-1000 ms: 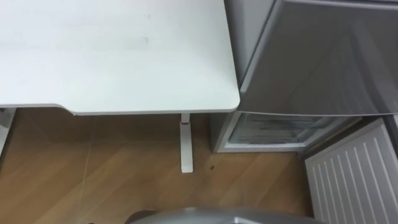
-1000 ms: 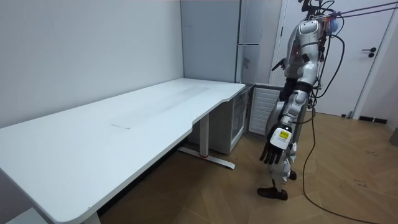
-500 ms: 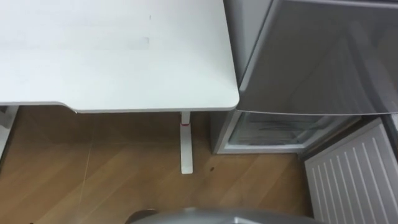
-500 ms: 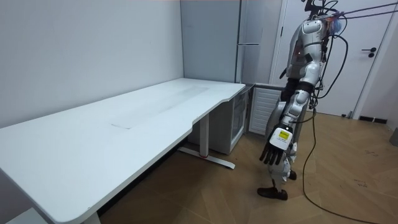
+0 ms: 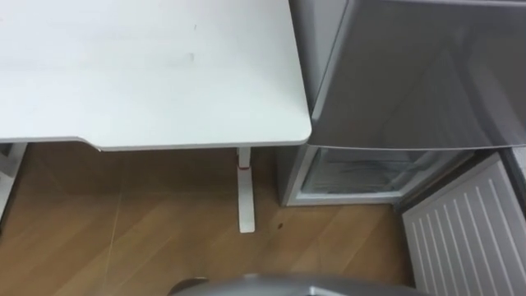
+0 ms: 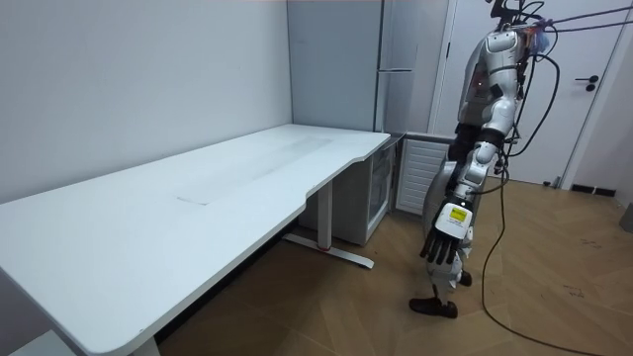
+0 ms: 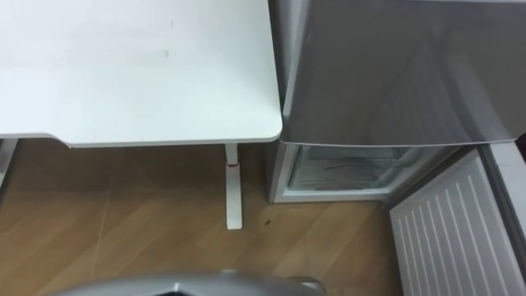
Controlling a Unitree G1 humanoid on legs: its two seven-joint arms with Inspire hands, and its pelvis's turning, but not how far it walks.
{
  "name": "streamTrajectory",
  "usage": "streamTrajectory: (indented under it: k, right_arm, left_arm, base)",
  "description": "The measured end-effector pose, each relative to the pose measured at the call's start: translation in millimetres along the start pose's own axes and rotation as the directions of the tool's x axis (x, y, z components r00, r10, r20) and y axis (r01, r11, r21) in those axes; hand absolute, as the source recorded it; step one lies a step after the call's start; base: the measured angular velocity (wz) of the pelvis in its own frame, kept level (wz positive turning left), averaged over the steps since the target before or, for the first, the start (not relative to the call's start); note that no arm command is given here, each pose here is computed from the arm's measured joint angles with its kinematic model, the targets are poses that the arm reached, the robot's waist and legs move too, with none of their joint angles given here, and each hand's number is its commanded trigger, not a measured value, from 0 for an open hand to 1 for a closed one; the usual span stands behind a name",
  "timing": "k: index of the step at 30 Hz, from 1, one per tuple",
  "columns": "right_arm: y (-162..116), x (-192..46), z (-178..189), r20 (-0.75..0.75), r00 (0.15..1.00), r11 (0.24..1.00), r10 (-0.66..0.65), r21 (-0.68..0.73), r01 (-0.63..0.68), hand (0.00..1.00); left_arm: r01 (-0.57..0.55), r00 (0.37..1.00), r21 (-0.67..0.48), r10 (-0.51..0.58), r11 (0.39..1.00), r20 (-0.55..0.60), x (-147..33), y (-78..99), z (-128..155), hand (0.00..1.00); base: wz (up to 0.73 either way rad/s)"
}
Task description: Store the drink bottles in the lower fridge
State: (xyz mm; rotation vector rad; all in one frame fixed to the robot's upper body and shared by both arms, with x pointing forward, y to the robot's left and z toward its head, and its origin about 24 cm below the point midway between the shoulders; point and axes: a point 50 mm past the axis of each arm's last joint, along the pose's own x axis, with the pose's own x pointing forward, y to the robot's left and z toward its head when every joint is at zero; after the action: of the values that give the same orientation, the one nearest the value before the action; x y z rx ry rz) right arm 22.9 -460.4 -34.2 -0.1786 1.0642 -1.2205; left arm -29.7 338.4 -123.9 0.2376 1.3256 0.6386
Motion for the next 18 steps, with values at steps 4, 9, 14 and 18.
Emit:
streamTrajectory:
  k: [4,9,14,18]
  right_arm:
    - [-0.3,0.0,-0.8,-0.004,1.0,1.0,0.0,-0.001,0.0,0.0]
    - [-1.6,0.2,-3.7,-0.014,1.0,1.0,-0.004,-0.002,0.004,0.0]
    - [-1.9,0.2,-3.4,-0.012,1.0,1.0,-0.01,-0.004,0.01,0.0]
    - [-0.1,0.0,-1.1,-0.005,1.0,1.0,-0.006,0.001,0.006,0.0]
  left_arm:
    - [-0.019,1.0,0.008,0.019,1.0,0.011,1.1,8.0,4.6,0.0]
    - [-0.026,0.999,0.012,0.026,1.0,0.031,1.4,9.7,9.7,0.0]
    - [-0.025,0.999,0.012,0.025,1.0,0.032,1.4,9.3,10.2,0.0]
    - [-0.023,0.999,0.021,0.022,1.0,0.036,1.6,8.0,11.2,0.0]
  base:
    - [0.02]
    - [0.04]
    - [0.0]
    - [0.0]
